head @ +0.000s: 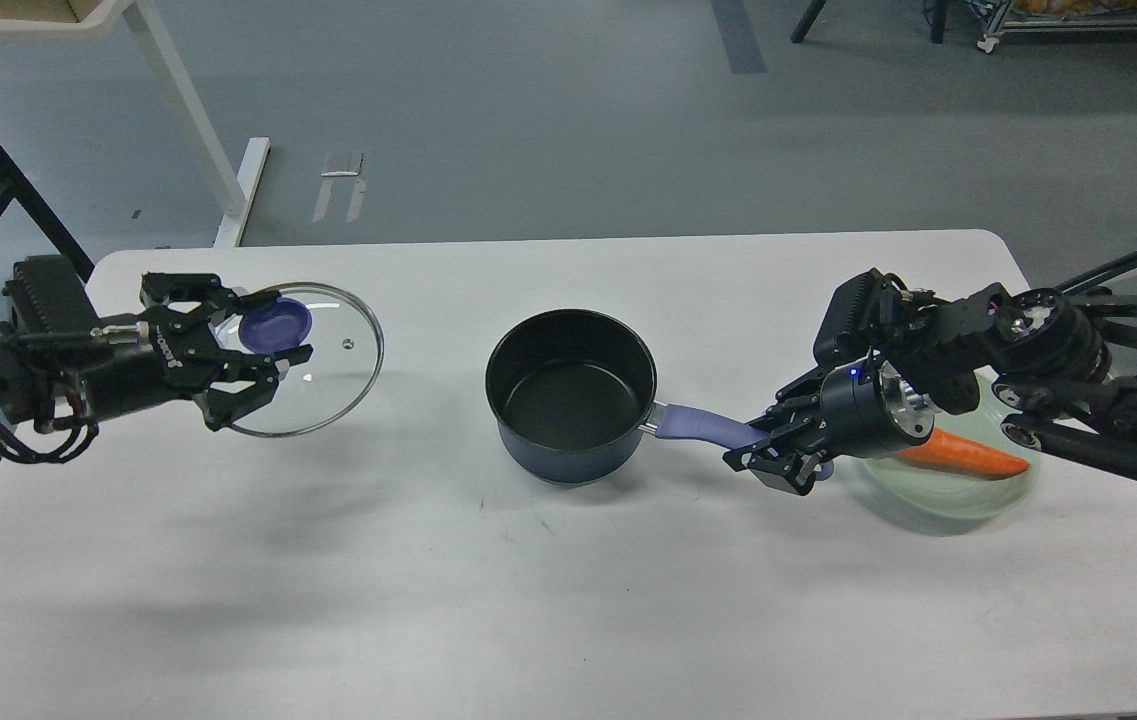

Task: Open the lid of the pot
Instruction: 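Lower the lid onto the table beside the pot with the left gripper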

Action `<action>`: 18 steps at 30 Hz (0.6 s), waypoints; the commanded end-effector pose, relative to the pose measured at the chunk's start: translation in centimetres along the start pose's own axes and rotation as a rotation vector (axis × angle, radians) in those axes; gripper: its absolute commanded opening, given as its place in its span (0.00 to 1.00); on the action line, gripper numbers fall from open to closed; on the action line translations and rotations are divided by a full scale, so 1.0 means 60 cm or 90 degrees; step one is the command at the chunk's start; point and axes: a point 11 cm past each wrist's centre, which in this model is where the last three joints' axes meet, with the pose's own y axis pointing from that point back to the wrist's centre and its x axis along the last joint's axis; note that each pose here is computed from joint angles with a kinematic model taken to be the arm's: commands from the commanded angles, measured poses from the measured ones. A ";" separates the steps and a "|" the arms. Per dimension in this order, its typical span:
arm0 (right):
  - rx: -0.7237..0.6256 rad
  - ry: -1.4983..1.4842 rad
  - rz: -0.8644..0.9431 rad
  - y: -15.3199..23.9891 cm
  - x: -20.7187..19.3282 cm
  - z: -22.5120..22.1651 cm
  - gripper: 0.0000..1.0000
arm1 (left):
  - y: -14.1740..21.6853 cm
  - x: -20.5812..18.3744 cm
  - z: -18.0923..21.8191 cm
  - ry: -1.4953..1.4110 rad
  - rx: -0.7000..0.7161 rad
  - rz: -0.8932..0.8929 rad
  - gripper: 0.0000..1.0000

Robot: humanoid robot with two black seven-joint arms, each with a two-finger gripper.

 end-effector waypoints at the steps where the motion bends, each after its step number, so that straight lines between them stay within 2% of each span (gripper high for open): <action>1: 0.001 0.000 0.000 -0.001 0.000 0.000 0.28 | 0.006 -0.038 0.013 0.022 0.001 -0.025 0.40; 4: 0.002 0.000 0.000 -0.002 -0.001 -0.001 0.29 | -0.002 -0.070 0.030 0.040 -0.005 -0.044 0.40; 10: 0.004 -0.001 -0.001 -0.004 -0.002 -0.003 0.29 | -0.005 -0.101 0.019 0.042 0.018 -0.070 0.41; 18: 0.004 -0.003 -0.002 -0.004 -0.004 -0.003 0.29 | -0.004 -0.120 0.027 0.049 0.019 -0.084 0.44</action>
